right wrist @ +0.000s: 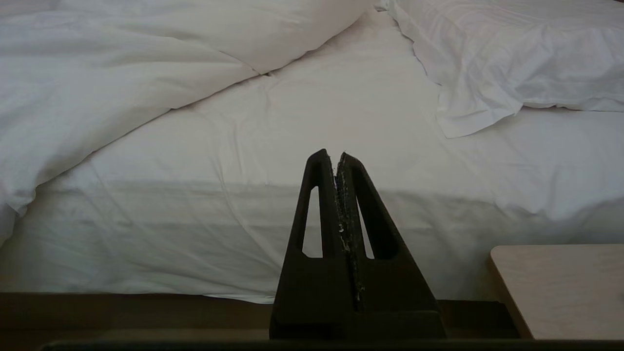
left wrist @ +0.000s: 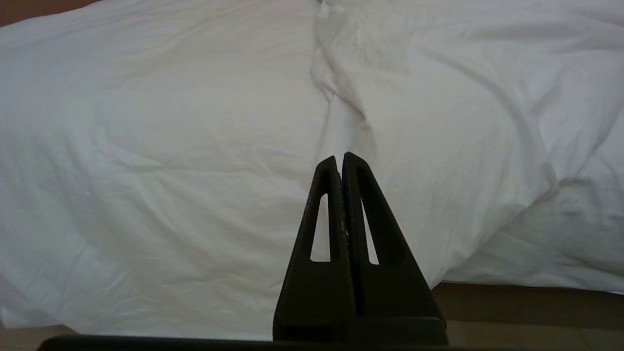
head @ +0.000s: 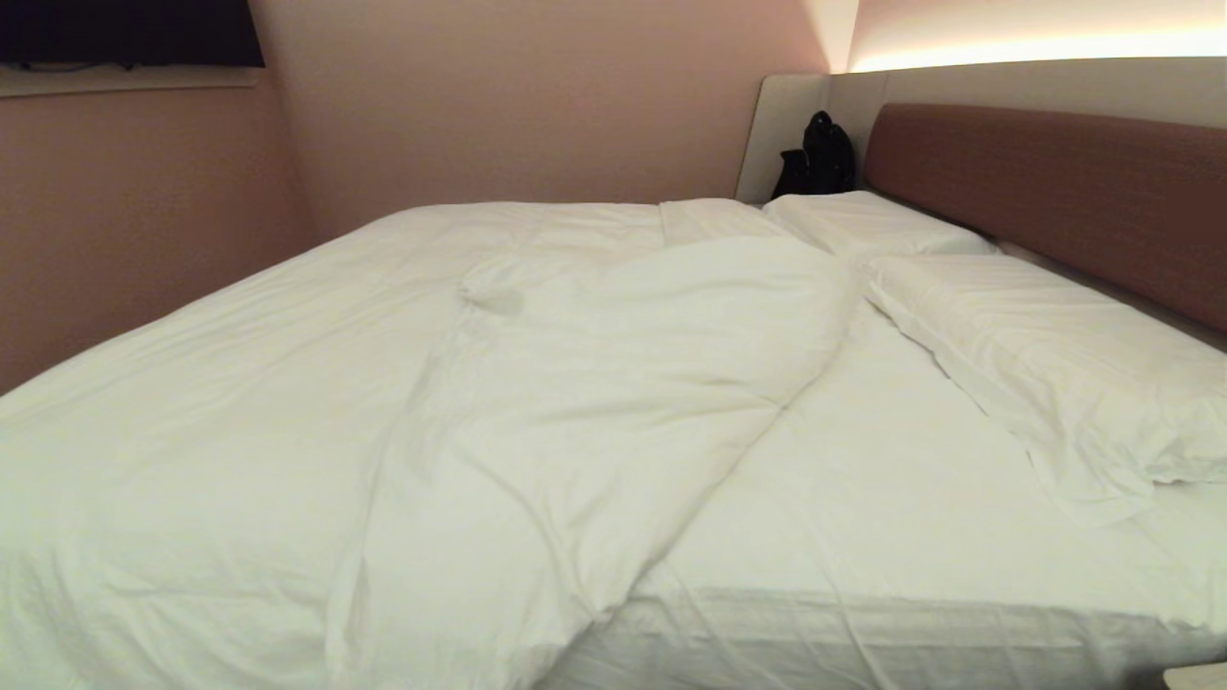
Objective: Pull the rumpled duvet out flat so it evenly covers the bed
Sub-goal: Hold the folded corner of the quilt
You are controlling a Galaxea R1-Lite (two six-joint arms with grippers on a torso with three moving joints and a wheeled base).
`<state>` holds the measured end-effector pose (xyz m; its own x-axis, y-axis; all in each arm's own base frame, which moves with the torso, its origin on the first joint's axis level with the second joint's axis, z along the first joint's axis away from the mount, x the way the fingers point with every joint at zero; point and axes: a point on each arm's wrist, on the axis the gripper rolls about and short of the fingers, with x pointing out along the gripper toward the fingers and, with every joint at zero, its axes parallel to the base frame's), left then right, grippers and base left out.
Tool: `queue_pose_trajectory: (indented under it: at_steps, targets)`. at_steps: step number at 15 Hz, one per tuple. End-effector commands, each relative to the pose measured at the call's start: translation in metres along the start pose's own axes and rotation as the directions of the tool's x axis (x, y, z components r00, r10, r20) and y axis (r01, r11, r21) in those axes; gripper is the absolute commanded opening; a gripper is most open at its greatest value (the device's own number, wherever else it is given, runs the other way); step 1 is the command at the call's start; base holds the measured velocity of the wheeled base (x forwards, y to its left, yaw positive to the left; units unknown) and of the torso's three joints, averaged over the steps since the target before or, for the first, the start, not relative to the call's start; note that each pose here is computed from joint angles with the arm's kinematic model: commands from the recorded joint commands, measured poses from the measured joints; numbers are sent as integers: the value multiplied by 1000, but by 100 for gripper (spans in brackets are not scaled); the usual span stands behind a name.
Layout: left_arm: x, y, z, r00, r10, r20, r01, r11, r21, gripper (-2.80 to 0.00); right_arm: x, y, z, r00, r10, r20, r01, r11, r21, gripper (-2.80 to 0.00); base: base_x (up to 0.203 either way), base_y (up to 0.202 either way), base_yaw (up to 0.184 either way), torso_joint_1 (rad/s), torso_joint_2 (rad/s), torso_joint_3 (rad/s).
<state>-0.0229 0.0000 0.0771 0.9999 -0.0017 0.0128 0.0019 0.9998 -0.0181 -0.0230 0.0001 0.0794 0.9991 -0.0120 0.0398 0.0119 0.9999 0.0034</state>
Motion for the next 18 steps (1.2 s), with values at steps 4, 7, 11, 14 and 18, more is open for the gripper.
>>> queue_pose_trajectory:
  at_steps: [4, 7, 11, 14, 18]
  targets:
    - [0, 0, 0, 1000, 0, 1, 0, 1000, 0, -280, 0, 0, 0, 1000, 1, -1, -1, 1000, 1, -280, 0, 0, 0, 0, 0, 0]
    - [0, 0, 0, 1000, 0, 1, 0, 1000, 0, -280, 0, 0, 0, 1000, 0, -1, 0, 1000, 1, -280, 0, 0, 0, 0, 0, 0]
    - [0, 0, 0, 1000, 0, 1, 0, 1000, 0, -280, 0, 0, 0, 1000, 0, 0, 0, 1000, -1, -280, 0, 0, 0, 0, 0, 0]
    - [0, 0, 0, 1000, 0, 1, 0, 1000, 0, -280, 0, 0, 0, 1000, -2, -1, 2, 1000, -8, -280, 0, 0, 0, 0, 0, 0]
    - [0, 0, 0, 1000, 0, 1, 0, 1000, 0, -280, -6, 0, 20, 998, 9, 61, -9, 1000, -9, -280, 0, 0, 0, 0, 0, 0]
